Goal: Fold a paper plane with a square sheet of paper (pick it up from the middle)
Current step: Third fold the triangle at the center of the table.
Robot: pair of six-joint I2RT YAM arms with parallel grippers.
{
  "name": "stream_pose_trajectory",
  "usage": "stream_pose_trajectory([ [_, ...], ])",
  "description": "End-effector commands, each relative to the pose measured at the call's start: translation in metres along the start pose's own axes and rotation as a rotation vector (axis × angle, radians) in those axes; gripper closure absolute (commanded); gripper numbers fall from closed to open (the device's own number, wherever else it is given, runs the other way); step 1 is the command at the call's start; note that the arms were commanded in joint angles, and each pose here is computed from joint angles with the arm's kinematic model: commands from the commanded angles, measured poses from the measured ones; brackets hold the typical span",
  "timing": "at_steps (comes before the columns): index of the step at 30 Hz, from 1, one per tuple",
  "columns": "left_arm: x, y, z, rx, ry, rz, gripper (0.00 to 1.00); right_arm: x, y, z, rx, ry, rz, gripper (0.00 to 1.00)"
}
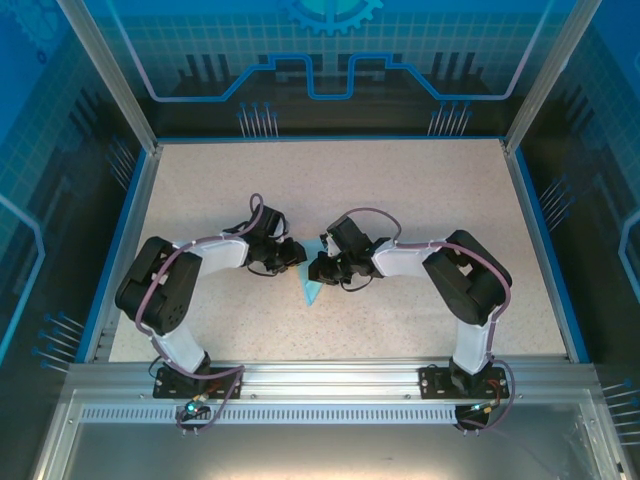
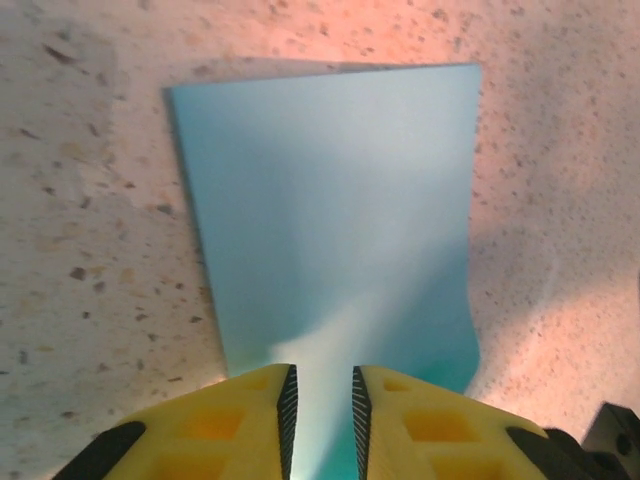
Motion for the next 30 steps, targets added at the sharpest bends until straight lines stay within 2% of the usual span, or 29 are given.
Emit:
stream_pose_trajectory([
  [1, 0.000, 0.011, 0.006, -0.086, 0.025, -0.016, 0.81, 0.002, 0.004, 0.007, 0.012, 0.014, -0.024, 0.90],
  [9, 0.006, 0.019, 0.014, -0.116, 0.067, -0.039, 0.90, -0.001, 0.005, 0.011, 0.013, 0.008, -0.020, 0.90],
  [30, 0.008, 0.019, 0.013, -0.115, 0.075, -0.037, 0.91, -0.007, 0.001, 0.021, 0.037, -0.006, 0.004, 0.90],
])
Point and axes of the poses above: each hand's point on the last joint's axis, 136 mm out from that joint toward the fingers, its own z axis out along the fingers, its own y axis along the line the jaws close on, x = y × z, the point moved 9 cm from there along -z, back along the fingers, and after that the axes turned 15 degrees about z, right-handed, at the moved point
